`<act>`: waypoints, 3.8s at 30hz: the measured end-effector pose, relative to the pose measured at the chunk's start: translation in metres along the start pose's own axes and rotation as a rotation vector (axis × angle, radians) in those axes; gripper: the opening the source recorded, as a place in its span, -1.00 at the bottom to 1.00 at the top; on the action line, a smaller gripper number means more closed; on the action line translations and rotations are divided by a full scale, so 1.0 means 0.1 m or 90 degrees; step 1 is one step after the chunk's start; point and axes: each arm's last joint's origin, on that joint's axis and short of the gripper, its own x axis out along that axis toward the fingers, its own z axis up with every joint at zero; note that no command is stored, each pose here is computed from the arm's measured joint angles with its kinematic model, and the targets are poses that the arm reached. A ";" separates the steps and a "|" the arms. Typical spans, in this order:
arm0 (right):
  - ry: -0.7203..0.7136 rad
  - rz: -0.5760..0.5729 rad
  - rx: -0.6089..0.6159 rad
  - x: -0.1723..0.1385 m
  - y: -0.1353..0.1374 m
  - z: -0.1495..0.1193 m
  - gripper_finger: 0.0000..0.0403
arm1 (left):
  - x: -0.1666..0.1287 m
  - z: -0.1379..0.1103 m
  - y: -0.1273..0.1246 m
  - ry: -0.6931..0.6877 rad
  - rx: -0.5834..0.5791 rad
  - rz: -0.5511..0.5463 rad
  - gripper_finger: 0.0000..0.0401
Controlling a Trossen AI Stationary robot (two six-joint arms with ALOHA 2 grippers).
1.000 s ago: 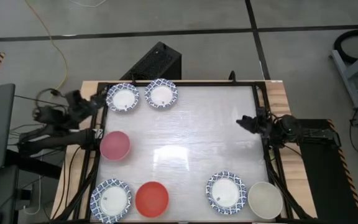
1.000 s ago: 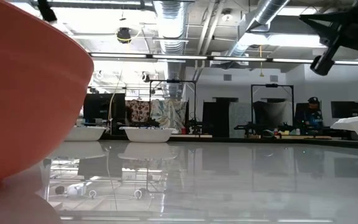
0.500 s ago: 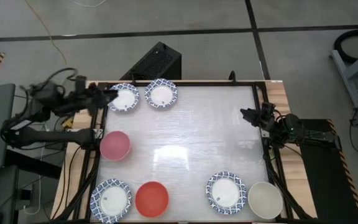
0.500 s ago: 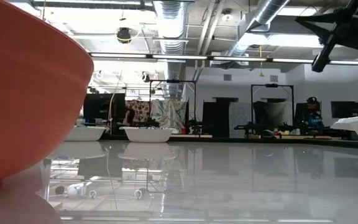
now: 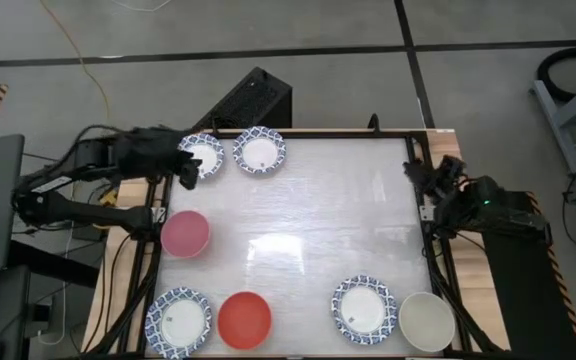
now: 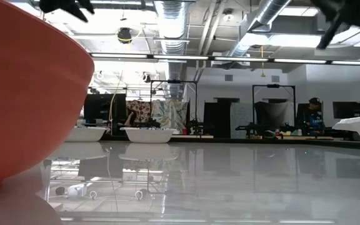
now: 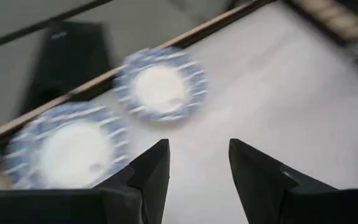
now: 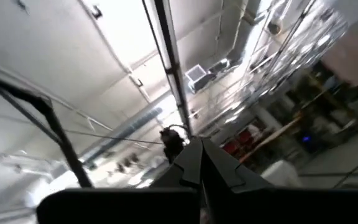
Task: Nest bowls inside each other by size order
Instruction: Stack the white bowl onto the other white bowl
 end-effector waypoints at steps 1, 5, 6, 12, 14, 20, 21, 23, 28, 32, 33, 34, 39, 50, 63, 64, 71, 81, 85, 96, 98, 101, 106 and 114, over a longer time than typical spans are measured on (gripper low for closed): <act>-0.003 -0.010 -0.029 0.04 0.05 0.06 -0.84 | 0.04 -0.01 0.01 0.012 -0.010 0.033 -0.23; 0.026 -0.041 -0.126 0.24 0.25 0.28 -0.79 | 0.24 -0.03 0.09 0.087 -0.067 0.136 -0.23; 0.044 -0.051 -0.145 0.29 0.29 0.32 -0.77 | 0.29 -0.04 0.12 0.107 -0.080 0.164 -0.23; 0.170 -0.146 -0.195 0.64 0.34 0.32 -0.64 | 0.62 0.05 0.32 0.157 -0.119 0.319 -0.23; 0.190 -0.156 -0.199 0.75 0.33 0.29 -0.60 | 0.76 0.08 0.41 0.182 -0.119 0.348 -0.23; 0.241 -0.167 -0.200 0.97 0.31 0.16 -0.42 | 1.15 0.11 0.71 0.270 -0.079 0.403 -0.22; 0.249 -0.168 -0.200 1.00 0.30 0.13 -0.38 | 1.22 0.11 0.76 0.285 -0.071 0.403 -0.22; 0.262 -0.161 -0.196 1.02 0.30 0.09 -0.30 | 1.33 0.12 0.85 0.316 -0.061 0.399 -0.22; 0.292 -0.142 -0.187 1.07 0.31 -0.01 -0.11 | 1.51 0.18 1.06 0.332 -0.064 0.371 -0.22; 0.291 -0.122 -0.179 1.10 0.34 -0.05 -0.01 | 1.56 0.21 1.26 0.333 -0.090 0.361 -0.22; 0.294 -0.120 -0.178 1.10 0.34 -0.07 0.01 | 1.57 0.22 1.31 0.327 -0.096 0.359 -0.22; 0.295 -0.117 -0.177 1.10 0.35 -0.07 0.03 | 1.58 0.24 1.33 0.317 -0.097 0.355 -0.22; 0.305 -0.116 -0.176 1.11 0.35 -0.10 0.05 | 1.61 0.31 1.40 0.259 -0.115 0.344 -0.20; 0.316 -0.122 -0.179 1.12 0.33 -0.14 0.04 | 1.94 0.11 0.98 0.215 -0.156 0.188 0.11; 0.355 -0.151 -0.189 1.18 0.23 -0.28 0.04 | 2.01 -0.53 0.19 0.270 0.191 0.274 0.12; 0.358 -0.153 -0.190 1.19 0.22 -0.30 0.04 | 2.01 -0.56 0.18 0.275 0.202 0.271 0.12; 0.372 -0.163 -0.188 1.22 0.18 -0.36 0.04 | 2.07 -0.82 0.25 0.322 0.187 0.263 0.12; 0.373 -0.164 -0.186 1.23 0.17 -0.38 0.04 | 2.10 -1.07 0.32 0.348 0.201 0.295 0.12; 0.370 -0.167 -0.173 1.23 0.18 -0.38 0.04 | 2.11 -1.13 0.37 0.356 0.244 0.307 0.12; 0.370 -0.167 -0.169 1.23 0.18 -0.38 0.04 | 2.15 -1.36 0.47 0.392 0.266 0.291 -0.08; 0.370 -0.167 -0.169 1.23 0.18 -0.38 0.04 | 2.15 -1.35 0.47 0.390 0.269 0.296 -0.26; 0.370 -0.167 -0.170 1.23 0.18 -0.38 0.04 | 2.15 -1.35 0.48 0.383 0.275 0.310 -0.60; 0.368 -0.172 -0.153 1.23 0.18 -0.38 0.04 | 2.15 -1.35 0.48 0.385 0.286 0.306 -0.96; 0.368 -0.174 -0.148 1.23 0.18 -0.38 0.04 | 2.10 -1.34 0.37 0.387 0.272 0.282 -1.00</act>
